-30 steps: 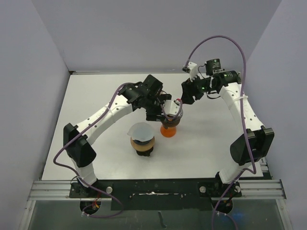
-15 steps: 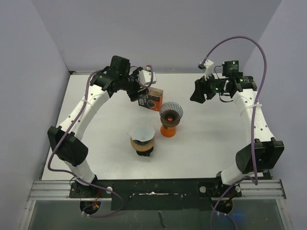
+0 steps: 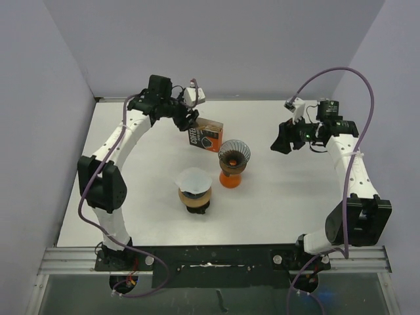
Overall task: Place the coffee filter in the dripper
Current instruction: Move the coffee filter holder to the center of the board.
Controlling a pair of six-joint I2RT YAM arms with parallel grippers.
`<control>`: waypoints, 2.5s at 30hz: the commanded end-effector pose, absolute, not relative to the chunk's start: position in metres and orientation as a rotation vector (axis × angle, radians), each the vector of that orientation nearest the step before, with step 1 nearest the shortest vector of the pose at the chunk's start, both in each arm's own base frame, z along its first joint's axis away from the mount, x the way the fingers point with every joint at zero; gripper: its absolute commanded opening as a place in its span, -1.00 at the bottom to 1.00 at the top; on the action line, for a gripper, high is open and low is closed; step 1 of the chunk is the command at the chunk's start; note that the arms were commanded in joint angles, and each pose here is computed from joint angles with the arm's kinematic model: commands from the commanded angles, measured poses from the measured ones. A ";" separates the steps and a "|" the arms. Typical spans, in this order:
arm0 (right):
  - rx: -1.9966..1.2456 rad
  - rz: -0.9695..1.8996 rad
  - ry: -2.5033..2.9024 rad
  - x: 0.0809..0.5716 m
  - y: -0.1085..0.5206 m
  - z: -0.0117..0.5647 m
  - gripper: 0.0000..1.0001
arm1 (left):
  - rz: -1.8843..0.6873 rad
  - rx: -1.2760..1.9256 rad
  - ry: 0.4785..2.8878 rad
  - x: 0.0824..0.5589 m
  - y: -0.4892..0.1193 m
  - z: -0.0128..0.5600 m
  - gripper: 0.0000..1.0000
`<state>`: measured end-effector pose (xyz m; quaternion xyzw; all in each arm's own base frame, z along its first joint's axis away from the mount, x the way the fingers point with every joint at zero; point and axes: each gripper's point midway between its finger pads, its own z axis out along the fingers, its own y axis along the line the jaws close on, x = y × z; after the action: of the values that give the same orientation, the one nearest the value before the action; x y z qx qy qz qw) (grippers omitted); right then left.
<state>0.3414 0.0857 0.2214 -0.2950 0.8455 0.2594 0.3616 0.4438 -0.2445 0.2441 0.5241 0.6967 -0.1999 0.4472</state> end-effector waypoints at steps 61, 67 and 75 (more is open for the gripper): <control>-0.667 0.709 2.074 0.328 0.050 0.186 0.31 | -0.193 1.113 2.179 0.413 -0.176 0.171 -1.00; -0.670 0.697 2.045 0.326 0.050 0.176 0.31 | -0.153 0.936 2.211 0.400 -0.162 0.164 -1.00; -0.656 0.661 2.050 0.321 0.045 0.171 0.32 | -0.081 0.836 2.193 0.376 -0.140 0.154 -0.99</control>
<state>0.3123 0.0481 0.1537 -0.2440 0.8419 0.2835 0.3890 0.3610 -0.1422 0.1168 0.3659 0.8802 -0.0446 0.2990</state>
